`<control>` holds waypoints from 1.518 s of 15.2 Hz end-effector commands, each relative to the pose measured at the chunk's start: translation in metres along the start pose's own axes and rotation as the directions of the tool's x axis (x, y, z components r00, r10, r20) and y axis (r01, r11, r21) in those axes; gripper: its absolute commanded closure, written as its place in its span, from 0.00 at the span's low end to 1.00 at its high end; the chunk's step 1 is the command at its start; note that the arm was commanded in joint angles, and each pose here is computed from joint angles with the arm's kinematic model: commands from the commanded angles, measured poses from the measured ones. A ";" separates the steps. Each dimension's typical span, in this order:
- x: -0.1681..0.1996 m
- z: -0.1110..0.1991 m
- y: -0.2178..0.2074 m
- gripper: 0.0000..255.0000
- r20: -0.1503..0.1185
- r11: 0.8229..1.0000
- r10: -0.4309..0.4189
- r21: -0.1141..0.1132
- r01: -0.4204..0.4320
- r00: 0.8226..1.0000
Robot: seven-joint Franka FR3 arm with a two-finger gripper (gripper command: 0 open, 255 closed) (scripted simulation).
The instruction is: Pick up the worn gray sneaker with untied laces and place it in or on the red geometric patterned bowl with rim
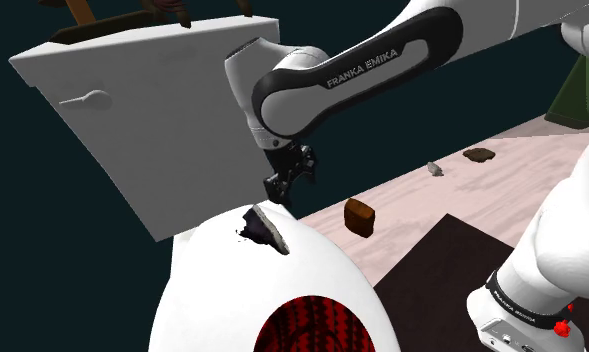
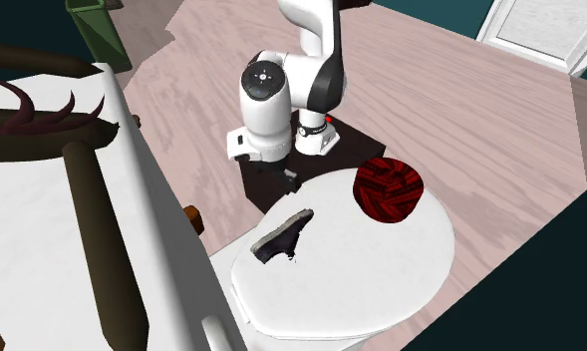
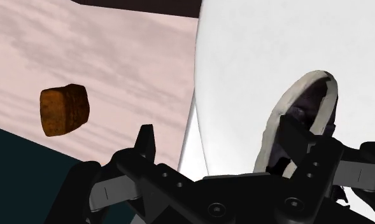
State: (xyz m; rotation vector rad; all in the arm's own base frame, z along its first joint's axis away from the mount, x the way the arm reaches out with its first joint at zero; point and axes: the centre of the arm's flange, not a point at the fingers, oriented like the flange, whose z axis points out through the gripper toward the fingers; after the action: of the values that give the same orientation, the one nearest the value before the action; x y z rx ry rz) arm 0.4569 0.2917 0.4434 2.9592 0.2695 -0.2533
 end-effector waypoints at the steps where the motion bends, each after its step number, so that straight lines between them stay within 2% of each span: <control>1: 0.015 0.006 -0.024 0.00 0.002 1.000 -0.001 -0.007 0.001 1.000; 9: 0.083 0.026 -0.108 0.00 0.008 0.999 -0.010 -0.039 0.010 1.000; 17: 0.082 0.066 -0.107 0.00 0.008 0.999 -0.010 -0.039 0.010 1.000; 23: 0.082 0.066 -0.107 0.00 0.008 0.999 -0.010 -0.039 0.010 1.000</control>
State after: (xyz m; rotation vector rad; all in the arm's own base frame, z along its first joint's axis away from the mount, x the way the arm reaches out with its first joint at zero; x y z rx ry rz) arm 0.5063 0.3976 0.3489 2.9182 0.2848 -0.2584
